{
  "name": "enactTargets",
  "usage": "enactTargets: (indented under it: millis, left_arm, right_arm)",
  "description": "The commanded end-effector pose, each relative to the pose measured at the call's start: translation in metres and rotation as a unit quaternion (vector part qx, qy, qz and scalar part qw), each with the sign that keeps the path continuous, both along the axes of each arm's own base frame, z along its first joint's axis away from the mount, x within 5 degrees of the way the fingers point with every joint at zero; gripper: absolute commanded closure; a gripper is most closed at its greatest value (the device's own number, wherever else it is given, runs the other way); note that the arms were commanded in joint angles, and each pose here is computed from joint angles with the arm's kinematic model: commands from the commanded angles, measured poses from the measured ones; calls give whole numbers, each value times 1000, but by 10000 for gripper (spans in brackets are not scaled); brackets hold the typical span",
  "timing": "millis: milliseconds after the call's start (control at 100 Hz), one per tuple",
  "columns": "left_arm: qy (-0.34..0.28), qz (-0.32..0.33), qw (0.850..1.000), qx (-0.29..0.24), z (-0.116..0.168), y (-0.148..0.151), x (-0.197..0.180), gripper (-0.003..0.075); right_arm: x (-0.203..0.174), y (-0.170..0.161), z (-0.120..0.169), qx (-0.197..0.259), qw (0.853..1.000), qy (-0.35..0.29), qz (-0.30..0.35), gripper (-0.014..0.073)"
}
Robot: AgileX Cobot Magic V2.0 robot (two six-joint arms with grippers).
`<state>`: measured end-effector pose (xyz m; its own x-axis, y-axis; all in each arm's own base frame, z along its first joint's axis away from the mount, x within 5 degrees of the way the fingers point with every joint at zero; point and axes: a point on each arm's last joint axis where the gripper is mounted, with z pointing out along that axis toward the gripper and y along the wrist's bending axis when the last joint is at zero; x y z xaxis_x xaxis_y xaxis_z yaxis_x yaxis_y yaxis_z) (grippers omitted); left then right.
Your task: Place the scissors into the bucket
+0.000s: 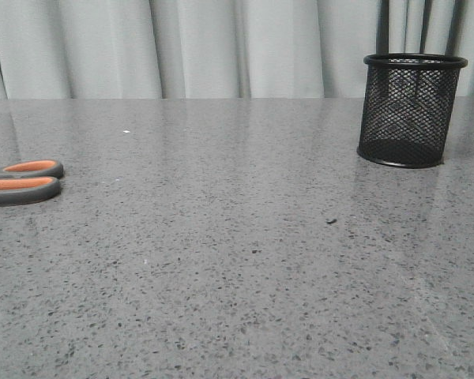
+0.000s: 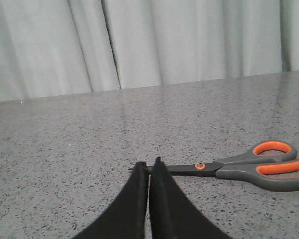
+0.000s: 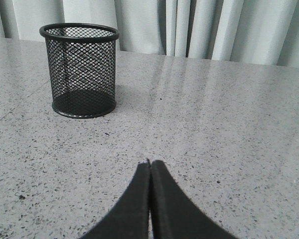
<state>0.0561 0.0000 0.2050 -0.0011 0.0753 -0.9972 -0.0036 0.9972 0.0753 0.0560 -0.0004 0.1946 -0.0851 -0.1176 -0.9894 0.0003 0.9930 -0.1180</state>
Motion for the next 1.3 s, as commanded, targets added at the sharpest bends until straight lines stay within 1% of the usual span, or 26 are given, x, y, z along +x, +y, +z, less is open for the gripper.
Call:
enactTargets:
  millis: [0,770,1150,1220,1290]
  left_arm:
    - [-40,-2,999,-9,2,0,-2,741]
    - [-40,-2,999,-9,2,0,-2,741]
    - [-54,-1,998,-11,5,0,-2,741]
    - [-54,-2,998,-30,5,0,-2,741]
    - [-54,-4,997,-61,5,0,-2,741]
  right_arm:
    - [0,-1,-1,-6,999,-35,-5,665]
    - [0,-1,-1,-6,999,-35,-5,665]
    - [0,-1,0,-6,999,-40,-5,665]
    - [0,0,1,8,999,-47,-4,665]
    - [0,0,2,45,998,-50,-3,665]
